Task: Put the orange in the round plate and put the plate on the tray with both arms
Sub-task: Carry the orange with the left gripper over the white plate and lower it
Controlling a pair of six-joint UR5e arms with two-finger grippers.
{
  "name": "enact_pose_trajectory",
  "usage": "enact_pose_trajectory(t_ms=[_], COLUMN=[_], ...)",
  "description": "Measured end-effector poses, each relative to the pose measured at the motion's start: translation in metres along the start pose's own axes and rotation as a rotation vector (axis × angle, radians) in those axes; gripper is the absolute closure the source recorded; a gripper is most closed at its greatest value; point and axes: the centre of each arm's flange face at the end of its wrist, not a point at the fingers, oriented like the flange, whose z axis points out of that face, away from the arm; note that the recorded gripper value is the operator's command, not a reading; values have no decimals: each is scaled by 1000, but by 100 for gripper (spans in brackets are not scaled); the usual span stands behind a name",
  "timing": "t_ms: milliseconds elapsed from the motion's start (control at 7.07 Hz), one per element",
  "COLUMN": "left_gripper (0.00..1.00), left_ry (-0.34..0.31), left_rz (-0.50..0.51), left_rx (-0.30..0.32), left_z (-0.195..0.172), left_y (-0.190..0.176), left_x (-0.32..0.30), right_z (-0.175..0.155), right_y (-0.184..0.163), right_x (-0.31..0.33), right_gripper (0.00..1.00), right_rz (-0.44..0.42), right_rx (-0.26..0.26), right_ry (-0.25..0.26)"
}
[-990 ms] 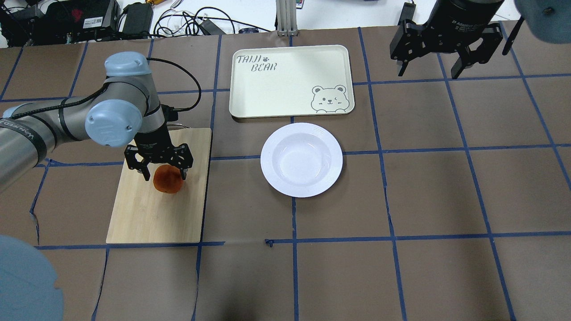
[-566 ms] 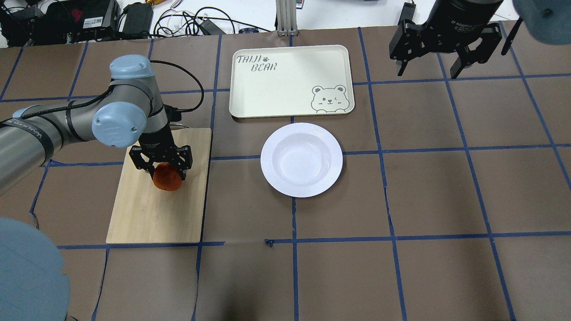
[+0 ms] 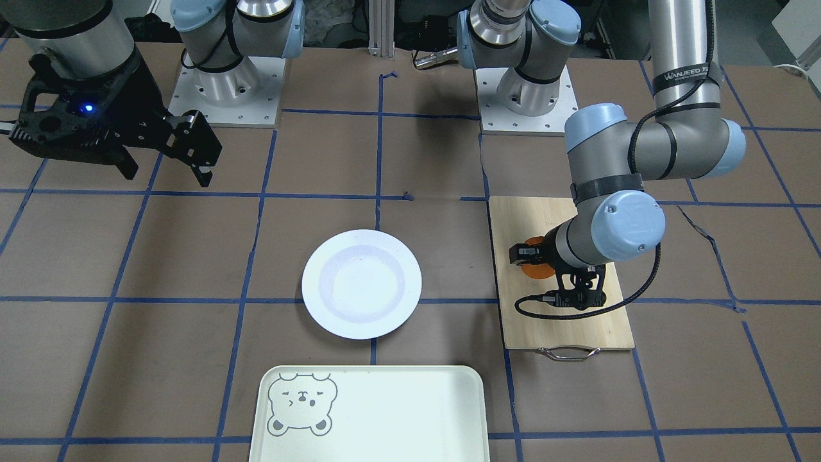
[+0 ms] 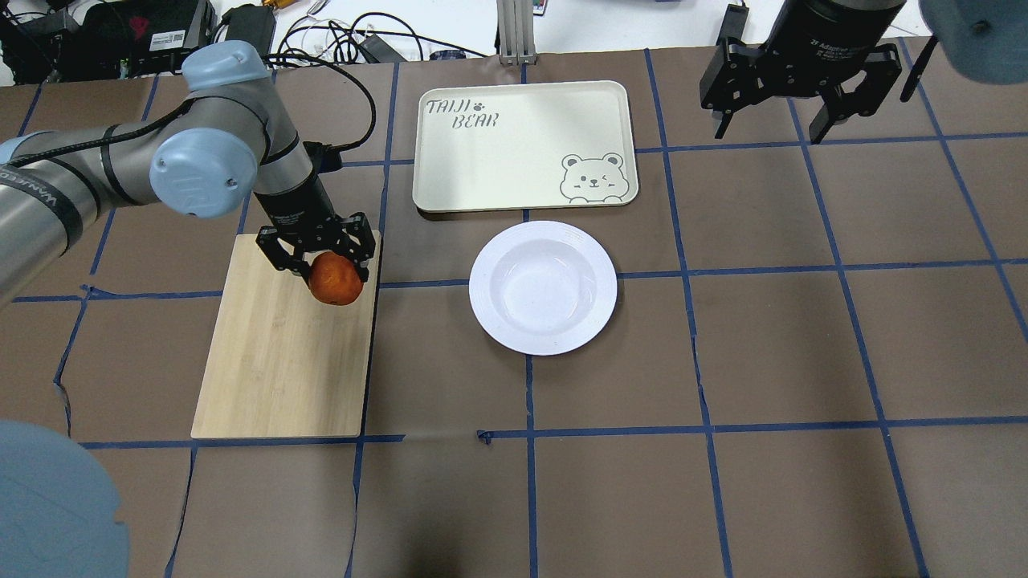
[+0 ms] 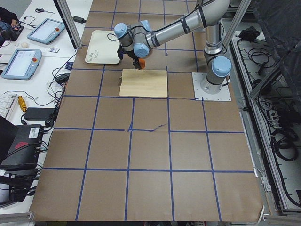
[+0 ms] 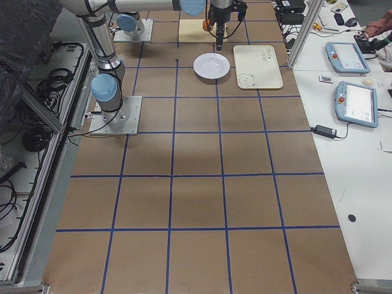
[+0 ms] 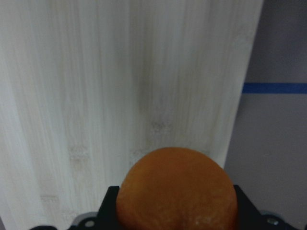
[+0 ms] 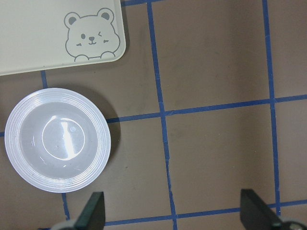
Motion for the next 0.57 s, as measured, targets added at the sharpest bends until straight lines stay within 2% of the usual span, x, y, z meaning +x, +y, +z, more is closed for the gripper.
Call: enact_pose_trajectory(t_ms=[141,424,566], left_gripper=[86,84,83], left_ry=[55,213,260], left_rz=[-34,-45,-31], left_rx=[3,44,84], left_z=[1,22,37], left_y=[5,15,15], left_x=[45,144,181], right_z=[0,0,0], right_y=[0,-1,-1], right_x=[0,0,1], right_gripper=[0,0,0], right_rz=[0,1,2], right_rx=[0,6,11], right_ry=[0,0,0])
